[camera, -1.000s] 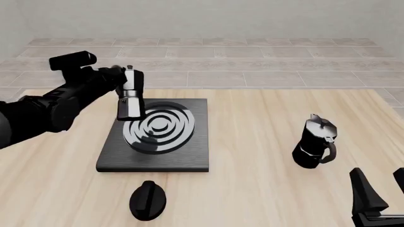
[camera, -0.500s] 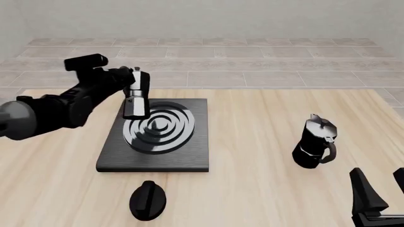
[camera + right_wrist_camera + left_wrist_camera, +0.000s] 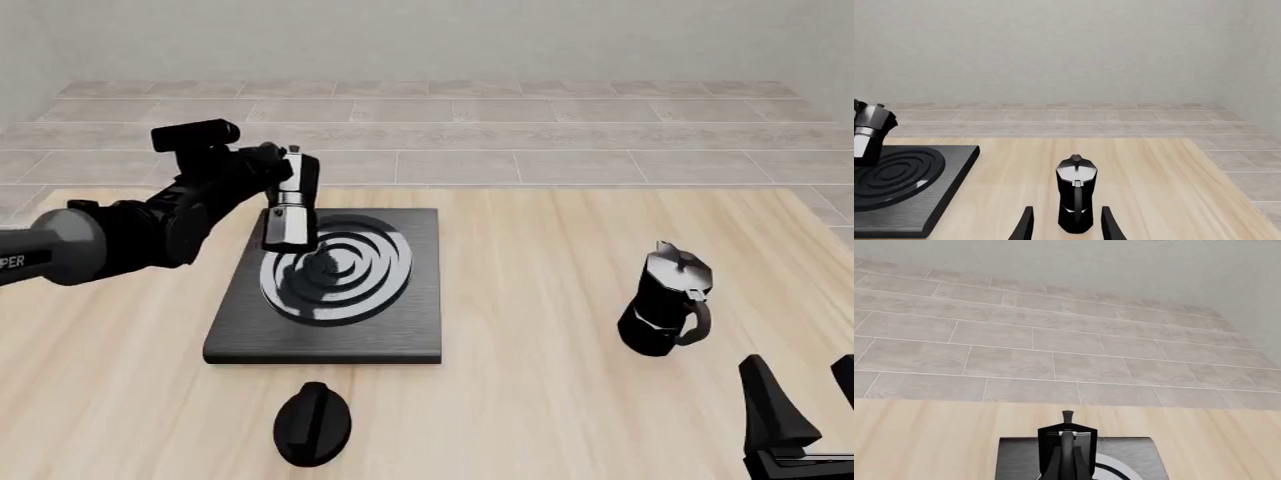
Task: Put both moka pots on the stove.
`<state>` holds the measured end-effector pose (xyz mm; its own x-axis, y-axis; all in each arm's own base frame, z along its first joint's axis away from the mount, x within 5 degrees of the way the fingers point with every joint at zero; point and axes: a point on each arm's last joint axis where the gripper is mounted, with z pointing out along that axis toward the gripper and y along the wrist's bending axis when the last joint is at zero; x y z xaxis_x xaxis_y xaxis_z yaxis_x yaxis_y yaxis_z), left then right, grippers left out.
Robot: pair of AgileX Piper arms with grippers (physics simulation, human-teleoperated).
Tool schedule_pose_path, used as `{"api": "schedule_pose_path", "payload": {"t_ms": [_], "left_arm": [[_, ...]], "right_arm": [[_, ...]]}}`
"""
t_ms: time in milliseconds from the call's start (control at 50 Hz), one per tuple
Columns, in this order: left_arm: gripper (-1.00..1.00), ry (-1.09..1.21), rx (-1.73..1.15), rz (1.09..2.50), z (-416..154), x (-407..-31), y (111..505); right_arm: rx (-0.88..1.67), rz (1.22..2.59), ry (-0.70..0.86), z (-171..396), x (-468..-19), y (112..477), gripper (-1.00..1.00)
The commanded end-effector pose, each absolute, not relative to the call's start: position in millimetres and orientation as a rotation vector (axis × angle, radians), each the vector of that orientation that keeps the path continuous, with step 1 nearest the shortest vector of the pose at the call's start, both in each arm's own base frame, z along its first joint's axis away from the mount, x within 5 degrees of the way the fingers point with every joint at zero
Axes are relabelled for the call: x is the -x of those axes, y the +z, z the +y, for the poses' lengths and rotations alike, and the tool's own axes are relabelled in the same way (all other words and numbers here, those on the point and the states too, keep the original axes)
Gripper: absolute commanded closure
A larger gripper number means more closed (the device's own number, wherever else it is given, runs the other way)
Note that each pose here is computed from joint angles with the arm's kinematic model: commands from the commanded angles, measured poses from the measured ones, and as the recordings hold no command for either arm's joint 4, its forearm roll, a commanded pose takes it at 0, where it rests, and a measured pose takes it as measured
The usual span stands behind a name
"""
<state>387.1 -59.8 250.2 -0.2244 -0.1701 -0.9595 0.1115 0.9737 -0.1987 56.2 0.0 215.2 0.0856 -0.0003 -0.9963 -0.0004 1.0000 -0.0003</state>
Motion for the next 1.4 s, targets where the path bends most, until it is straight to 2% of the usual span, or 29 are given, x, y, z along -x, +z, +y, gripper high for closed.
{"api": "schedule_pose_path", "payload": {"t_ms": [20, 700, 920, 1400], "left_arm": [[1.00, -0.269, 0.043, 1.722, -62, -392, 263], [1.00, -0.265, 0.011, 1.834, -70, -378, 229], [1.00, -0.253, 0.037, 1.927, -64, -373, 216], [1.00, -0.285, -0.005, 1.971, -71, -319, 219]], "right_arm": [[0.000, 1.485, 0.000, 0, -56, 215, -1.00], [0.000, 1.485, 0.000, 0, -56, 215, -1.00], [0.000, 1.485, 0.000, 0, -56, 215, -1.00], [0.000, 1.485, 0.000, 0, -56, 215, -1.00]]}}
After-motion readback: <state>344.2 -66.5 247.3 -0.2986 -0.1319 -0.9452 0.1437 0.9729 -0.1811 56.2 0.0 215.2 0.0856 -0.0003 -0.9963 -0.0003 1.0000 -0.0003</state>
